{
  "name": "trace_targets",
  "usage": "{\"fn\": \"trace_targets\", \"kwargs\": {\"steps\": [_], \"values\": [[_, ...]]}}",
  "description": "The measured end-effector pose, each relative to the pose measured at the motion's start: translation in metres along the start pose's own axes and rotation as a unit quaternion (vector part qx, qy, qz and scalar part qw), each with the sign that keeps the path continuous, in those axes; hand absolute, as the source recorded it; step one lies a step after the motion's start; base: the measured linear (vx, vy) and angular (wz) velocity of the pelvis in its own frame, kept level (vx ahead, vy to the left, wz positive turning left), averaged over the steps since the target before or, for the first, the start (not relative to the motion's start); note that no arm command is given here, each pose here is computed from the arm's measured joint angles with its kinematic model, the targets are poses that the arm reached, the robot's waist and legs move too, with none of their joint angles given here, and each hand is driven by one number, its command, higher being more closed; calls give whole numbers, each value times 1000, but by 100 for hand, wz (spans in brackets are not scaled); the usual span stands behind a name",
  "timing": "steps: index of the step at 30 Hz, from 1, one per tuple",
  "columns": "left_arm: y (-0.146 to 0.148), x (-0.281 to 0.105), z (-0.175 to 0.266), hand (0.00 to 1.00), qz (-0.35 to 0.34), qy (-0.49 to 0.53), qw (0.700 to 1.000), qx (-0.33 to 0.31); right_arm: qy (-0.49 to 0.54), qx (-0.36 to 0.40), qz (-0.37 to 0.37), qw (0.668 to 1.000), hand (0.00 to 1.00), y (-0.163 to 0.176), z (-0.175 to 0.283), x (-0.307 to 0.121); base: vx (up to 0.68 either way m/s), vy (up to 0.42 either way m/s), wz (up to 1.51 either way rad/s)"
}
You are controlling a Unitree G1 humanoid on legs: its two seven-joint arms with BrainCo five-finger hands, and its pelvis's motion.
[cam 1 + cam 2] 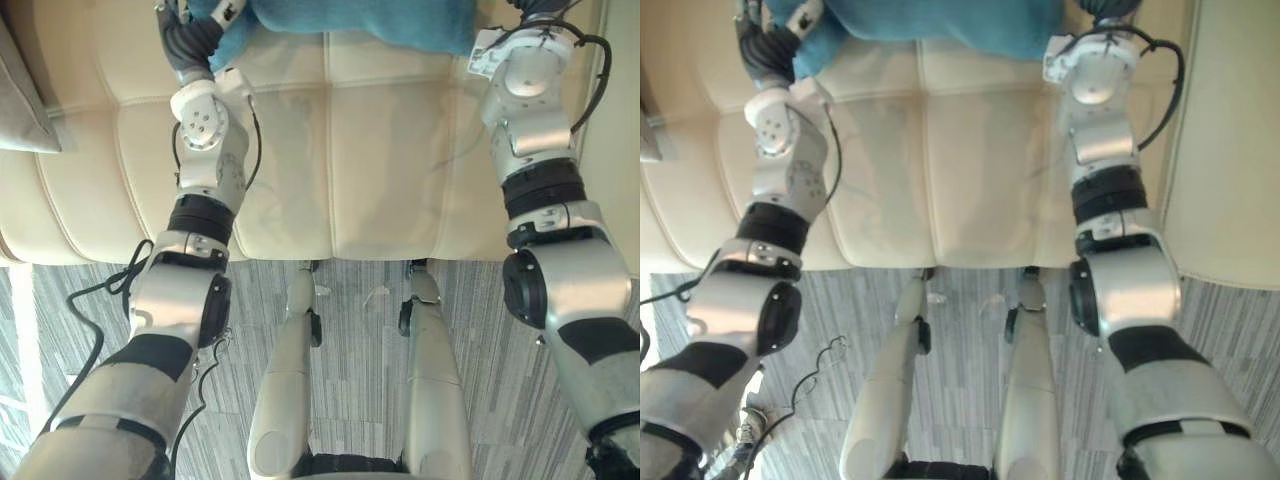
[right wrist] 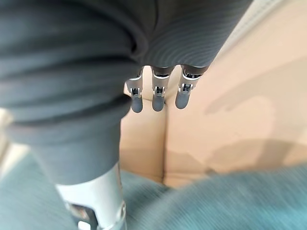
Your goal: Pick up cushions and gather them together orderly.
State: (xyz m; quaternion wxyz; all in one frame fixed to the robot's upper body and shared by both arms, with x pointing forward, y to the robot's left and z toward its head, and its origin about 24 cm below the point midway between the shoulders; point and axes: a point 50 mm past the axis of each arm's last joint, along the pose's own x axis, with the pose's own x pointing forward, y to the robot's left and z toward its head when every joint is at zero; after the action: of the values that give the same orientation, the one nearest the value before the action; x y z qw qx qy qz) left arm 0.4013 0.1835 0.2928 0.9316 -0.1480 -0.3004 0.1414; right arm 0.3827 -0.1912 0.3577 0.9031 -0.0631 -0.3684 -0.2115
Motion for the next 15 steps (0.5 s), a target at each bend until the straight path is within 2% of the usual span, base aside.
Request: {"fn": "trace_targets", "kwargs": {"steps": [5,8,11,12,13,15], "values": [[47,-9,6,0,-19,-33,996,76,-56,-4,25,998,0,-34,-8,-31,25,-126,3],[71,-33,-3,0,-50,-35,991,121,-31,-8,65,997,0,-51,-39,-81,105,-107,8],[113,-98,-46,0,-72,45,981,176,96,-15,119,988,0,-66,-97,-170,140,-70,10],[118,-107,-52,0,-74,59,979,183,115,-17,124,985,0,-70,-103,-183,255,-76,16],[133,-137,-72,0,-75,110,971,199,176,-21,142,974,0,-79,-121,-221,219,-61,17],[146,-168,-90,0,-67,164,962,206,231,-18,146,962,0,-85,-133,-253,183,-42,17]]}}
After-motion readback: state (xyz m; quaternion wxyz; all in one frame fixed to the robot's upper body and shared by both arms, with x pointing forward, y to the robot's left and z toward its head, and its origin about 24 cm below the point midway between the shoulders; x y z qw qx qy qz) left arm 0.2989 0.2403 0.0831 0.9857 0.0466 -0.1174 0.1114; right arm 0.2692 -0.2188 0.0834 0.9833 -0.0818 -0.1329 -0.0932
